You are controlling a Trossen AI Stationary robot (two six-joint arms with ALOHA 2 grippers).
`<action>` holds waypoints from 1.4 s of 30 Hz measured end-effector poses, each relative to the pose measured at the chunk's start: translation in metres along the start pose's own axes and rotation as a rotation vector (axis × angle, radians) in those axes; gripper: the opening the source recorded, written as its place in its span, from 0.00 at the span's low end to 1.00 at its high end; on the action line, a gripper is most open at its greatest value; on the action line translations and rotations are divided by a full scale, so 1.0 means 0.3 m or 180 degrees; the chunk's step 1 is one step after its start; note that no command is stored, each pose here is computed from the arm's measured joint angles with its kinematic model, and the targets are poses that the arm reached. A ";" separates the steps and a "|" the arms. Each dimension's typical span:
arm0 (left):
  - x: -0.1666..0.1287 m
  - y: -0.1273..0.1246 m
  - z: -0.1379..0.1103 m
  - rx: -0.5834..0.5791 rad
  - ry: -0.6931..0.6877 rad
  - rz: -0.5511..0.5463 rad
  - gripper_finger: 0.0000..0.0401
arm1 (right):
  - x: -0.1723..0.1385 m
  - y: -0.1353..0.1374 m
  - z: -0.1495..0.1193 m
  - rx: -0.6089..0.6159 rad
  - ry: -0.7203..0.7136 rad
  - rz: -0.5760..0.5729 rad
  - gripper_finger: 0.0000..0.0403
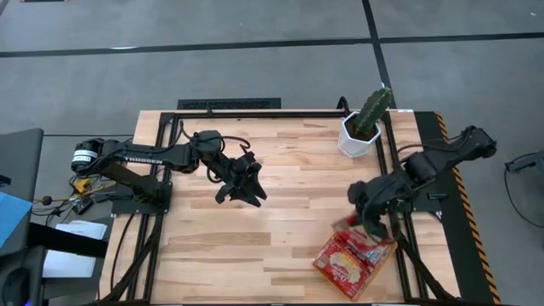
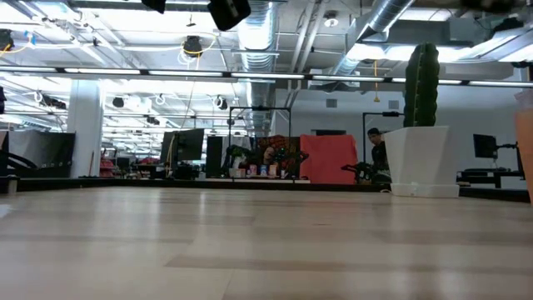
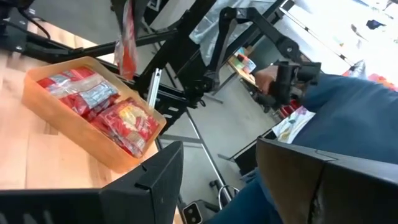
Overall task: Sort popcorn bags into baskets
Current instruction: Put the red popcorn bag into the orange bin
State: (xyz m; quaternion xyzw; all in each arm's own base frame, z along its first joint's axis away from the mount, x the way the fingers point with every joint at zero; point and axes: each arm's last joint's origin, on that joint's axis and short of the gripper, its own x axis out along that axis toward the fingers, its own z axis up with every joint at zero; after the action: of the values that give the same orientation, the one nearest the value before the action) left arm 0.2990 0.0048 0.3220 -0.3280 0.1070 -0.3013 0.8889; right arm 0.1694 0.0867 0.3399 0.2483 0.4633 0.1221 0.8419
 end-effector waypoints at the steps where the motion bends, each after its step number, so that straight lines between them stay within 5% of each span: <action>1: 0.000 0.000 0.000 0.0000 0.0003 -0.0004 0.47 | 0.018 -0.007 -0.014 0.0017 0.0114 0.0031 0.06; 16: 0.000 0.000 0.000 -0.0002 0.0006 -0.0007 0.47 | 0.210 -0.156 -0.119 0.0240 0.0517 0.0564 0.10; 35: -0.001 0.005 -0.001 0.0092 -0.0057 0.0121 0.47 | 0.251 -0.216 -0.159 0.0477 0.0757 0.0436 0.14; 42: -0.001 0.006 -0.001 0.0087 -0.0069 0.0139 0.47 | 0.249 -0.226 -0.150 0.0519 0.0674 0.0378 0.27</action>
State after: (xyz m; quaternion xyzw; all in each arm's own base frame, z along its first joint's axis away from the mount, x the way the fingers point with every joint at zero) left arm 0.2996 0.0059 0.3206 -0.3166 0.1003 -0.2797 0.9008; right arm 0.1704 0.0754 0.2301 0.3285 0.5423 0.1591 0.7567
